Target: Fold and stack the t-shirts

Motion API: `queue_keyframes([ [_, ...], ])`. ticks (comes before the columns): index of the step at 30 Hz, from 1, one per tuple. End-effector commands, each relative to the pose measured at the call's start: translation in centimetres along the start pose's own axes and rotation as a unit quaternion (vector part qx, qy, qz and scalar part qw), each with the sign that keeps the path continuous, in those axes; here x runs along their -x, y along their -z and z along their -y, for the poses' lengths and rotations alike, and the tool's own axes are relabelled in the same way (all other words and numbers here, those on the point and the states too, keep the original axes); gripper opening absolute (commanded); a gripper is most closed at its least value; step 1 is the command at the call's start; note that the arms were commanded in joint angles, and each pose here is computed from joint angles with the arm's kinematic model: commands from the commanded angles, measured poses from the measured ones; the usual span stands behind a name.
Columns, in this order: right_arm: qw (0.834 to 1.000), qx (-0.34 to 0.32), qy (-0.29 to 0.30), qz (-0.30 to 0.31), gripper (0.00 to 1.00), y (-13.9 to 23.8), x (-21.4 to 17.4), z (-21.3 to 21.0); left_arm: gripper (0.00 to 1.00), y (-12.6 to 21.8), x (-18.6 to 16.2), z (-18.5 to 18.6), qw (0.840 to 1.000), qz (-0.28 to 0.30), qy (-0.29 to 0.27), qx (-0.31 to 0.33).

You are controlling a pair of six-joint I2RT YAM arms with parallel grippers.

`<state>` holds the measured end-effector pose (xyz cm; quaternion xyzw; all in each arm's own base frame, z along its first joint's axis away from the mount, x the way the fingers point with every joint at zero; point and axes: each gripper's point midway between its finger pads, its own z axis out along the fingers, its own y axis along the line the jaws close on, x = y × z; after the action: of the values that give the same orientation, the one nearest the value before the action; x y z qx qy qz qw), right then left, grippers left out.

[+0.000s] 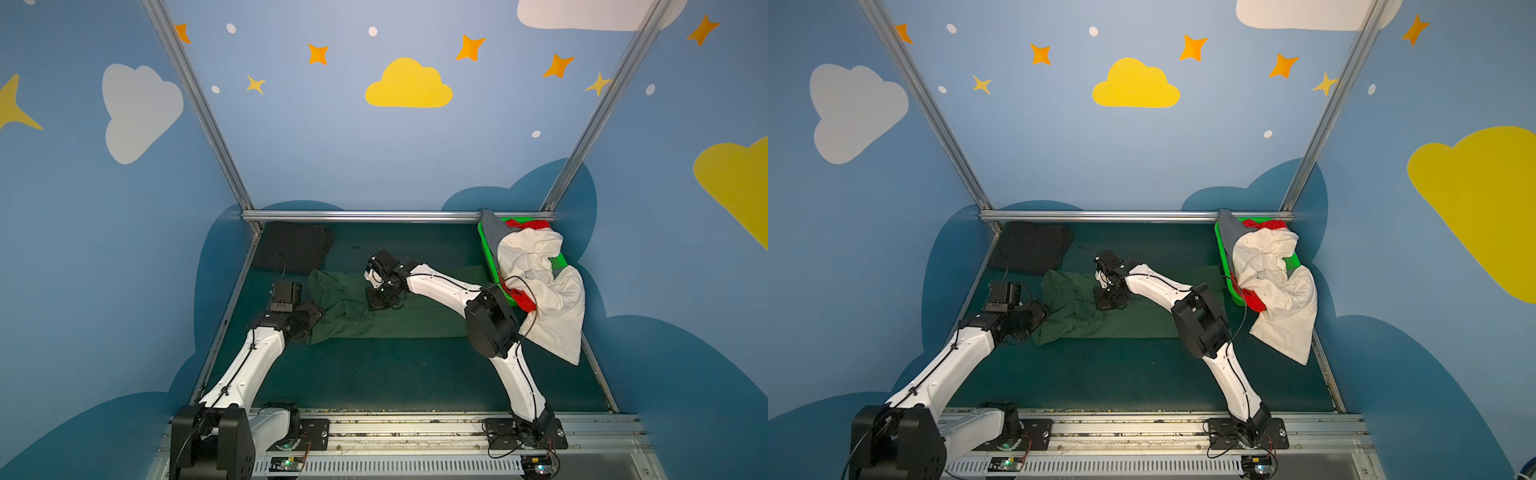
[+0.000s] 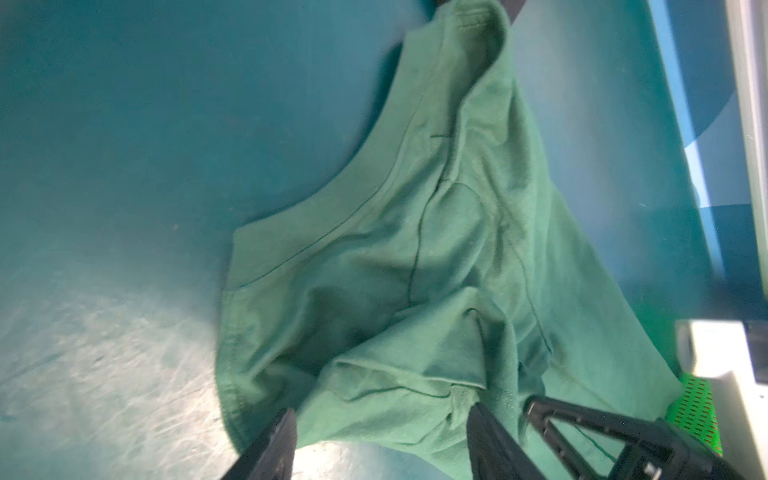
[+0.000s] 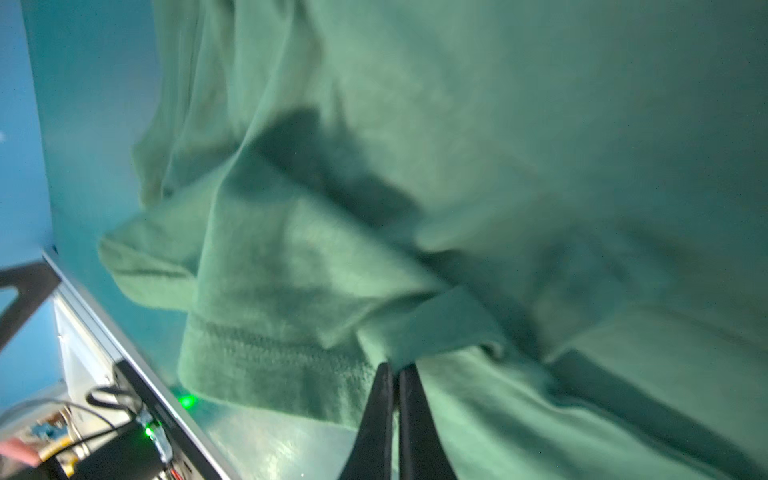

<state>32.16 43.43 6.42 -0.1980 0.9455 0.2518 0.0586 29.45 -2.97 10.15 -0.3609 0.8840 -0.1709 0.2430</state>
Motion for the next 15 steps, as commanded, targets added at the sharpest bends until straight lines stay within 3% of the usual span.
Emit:
queue_keyframes([
  [1, 0.998, 0.023, -0.047, 0.023, 0.00, 0.7, 2.2, 0.7, 0.62, 0.2, 1.2, 1.5, 1.000, 0.006, -0.023, -0.013],
  [9, 0.990, 0.029, -0.126, 0.055, 0.00, 1.5, 5.1, 3.6, 0.57, -0.1, 3.2, 4.4, 0.998, 0.016, -0.045, -0.041],
  [12, 0.986, 0.070, -0.142, 0.054, 0.00, 1.5, 6.4, 3.0, 0.57, -0.4, 3.4, 5.5, 0.997, 0.012, -0.054, -0.051],
  [15, 0.986, 0.067, -0.142, 0.057, 0.00, 1.4, 7.2, 3.0, 0.57, -0.4, 3.1, 6.2, 0.996, 0.009, -0.073, -0.052],
])
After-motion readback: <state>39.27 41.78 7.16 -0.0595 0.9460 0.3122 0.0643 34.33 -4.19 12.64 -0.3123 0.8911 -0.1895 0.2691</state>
